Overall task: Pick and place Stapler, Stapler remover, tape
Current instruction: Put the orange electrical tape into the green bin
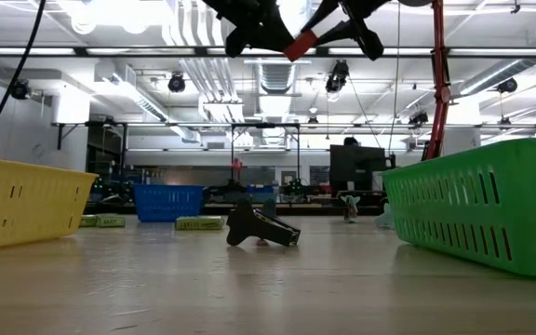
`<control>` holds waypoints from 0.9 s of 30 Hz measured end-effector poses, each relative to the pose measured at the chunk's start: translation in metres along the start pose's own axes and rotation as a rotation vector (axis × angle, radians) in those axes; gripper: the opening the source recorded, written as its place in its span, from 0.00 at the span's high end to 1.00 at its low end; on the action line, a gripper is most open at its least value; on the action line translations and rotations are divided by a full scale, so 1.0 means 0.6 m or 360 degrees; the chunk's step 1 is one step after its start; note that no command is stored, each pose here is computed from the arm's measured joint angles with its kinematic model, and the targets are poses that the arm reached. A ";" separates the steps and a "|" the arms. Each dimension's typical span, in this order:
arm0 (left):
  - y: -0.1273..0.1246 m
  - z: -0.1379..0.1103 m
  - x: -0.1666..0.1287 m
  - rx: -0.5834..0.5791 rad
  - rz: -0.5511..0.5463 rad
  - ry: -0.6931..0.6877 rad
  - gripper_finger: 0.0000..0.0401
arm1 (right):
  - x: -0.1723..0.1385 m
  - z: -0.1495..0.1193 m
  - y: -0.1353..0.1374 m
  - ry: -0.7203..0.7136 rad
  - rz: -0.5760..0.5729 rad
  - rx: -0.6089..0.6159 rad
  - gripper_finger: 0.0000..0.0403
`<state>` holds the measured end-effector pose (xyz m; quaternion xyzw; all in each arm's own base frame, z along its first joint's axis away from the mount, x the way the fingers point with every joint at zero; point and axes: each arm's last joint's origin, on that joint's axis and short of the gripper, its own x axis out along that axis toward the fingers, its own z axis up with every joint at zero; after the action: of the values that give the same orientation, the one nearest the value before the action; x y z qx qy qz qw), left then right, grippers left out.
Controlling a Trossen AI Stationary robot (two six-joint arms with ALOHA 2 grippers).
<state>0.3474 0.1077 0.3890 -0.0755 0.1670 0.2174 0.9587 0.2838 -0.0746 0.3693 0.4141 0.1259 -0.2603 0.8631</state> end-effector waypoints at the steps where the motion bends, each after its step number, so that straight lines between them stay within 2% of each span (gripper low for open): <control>1: 0.000 0.000 0.000 -0.0001 -0.0001 0.0001 0.82 | 0.000 0.000 0.000 0.0001 -0.0001 -0.0013 0.76; 8: -0.004 0.006 -0.023 -0.0008 -0.0182 0.0025 0.64 | -0.002 -0.007 -0.007 0.0070 -0.0063 -0.0049 0.74; 10: -0.006 0.012 -0.036 -0.0014 -0.0270 0.0009 0.58 | -0.002 -0.009 -0.009 0.0098 -0.0082 -0.0089 0.74; 13: -0.005 0.022 -0.060 -0.0037 -0.0308 -0.0024 0.51 | -0.004 -0.015 -0.013 0.0220 -0.0064 -0.0188 0.74; 20: 0.002 0.046 -0.110 0.0005 -0.0270 -0.0175 0.46 | -0.027 -0.067 -0.019 0.0940 0.0201 -0.0591 0.74; 27: 0.005 0.048 -0.112 -0.0071 -0.0201 -0.0194 0.46 | -0.044 -0.127 -0.030 0.1428 0.0122 -0.0983 0.73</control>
<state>0.2975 0.0903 0.4395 -0.0940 0.0983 0.1643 0.9770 0.2514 -0.0152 0.3212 0.2159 0.5373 0.0228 0.8150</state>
